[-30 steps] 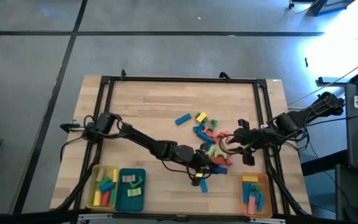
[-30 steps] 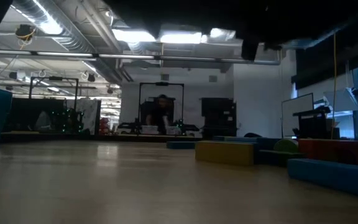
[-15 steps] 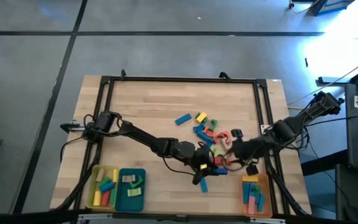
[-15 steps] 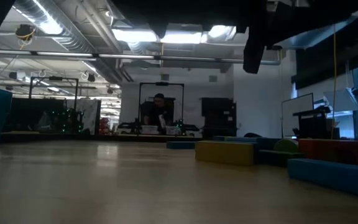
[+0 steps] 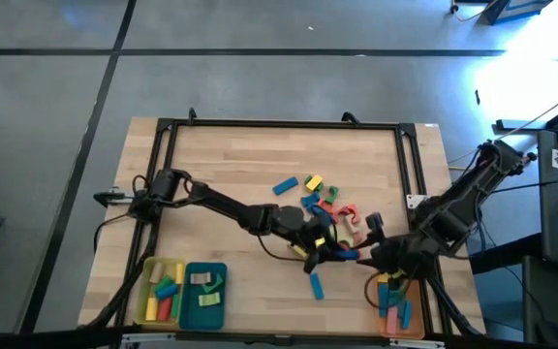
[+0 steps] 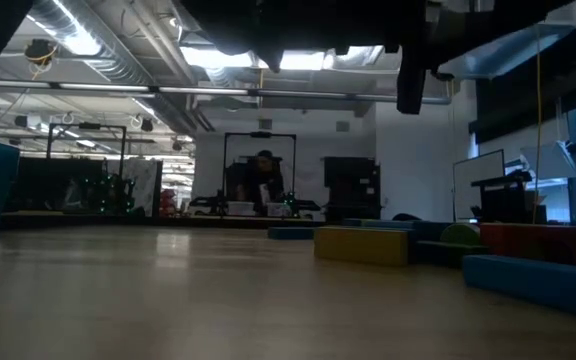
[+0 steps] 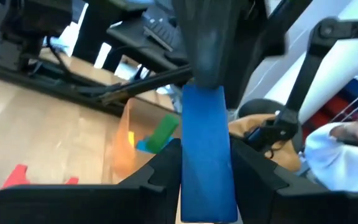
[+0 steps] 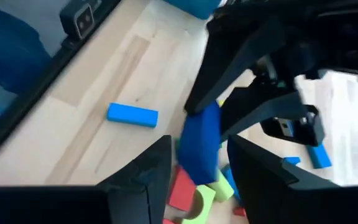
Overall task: Sort blocks by size
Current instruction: Put the dark blue rectangular block into the orange bin
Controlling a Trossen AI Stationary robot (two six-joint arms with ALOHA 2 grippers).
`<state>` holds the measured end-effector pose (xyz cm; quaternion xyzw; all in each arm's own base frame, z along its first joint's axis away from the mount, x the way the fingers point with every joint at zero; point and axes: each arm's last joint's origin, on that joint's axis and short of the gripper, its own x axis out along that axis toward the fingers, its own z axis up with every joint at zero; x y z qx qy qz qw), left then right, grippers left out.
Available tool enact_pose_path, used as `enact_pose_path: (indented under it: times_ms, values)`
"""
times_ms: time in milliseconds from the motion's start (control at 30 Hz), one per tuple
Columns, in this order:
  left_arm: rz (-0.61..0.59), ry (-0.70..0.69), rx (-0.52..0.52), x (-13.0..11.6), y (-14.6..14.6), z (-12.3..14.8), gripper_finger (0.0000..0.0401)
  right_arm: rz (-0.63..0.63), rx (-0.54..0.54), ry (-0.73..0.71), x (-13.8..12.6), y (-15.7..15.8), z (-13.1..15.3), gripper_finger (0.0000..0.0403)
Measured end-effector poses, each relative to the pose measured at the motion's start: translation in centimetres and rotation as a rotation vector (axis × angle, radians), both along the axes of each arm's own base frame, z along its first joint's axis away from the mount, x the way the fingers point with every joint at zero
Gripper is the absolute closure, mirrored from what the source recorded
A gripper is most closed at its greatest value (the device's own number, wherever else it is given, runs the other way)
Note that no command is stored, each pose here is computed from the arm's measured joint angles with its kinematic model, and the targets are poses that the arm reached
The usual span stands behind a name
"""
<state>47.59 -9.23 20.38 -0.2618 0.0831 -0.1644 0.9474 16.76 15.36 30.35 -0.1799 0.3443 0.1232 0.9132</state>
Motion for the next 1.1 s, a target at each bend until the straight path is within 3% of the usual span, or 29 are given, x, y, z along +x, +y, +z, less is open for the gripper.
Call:
enact_pose_path:
  times_ms: [433,733,933,1100]
  values:
    - [0.002,-0.008,-0.018,0.0,0.1,0.2,0.0296,-0.055,-0.182,-0.028,0.9,1.5,-1.9,0.0251]
    - [0.000,-0.007,-0.025,0.0,0.1,0.2,0.0293,-0.046,-0.225,-0.031,1.0,1.5,-2.1,0.0344]
    - [0.002,0.002,-0.007,0.0,0.1,0.1,0.0262,-0.017,-0.174,-0.004,1.1,1.7,-2.1,0.0344]
    - [0.005,0.004,0.016,0.0,0.2,0.0,0.0227,0.044,-0.042,0.123,0.6,2.0,-2.1,0.0344]
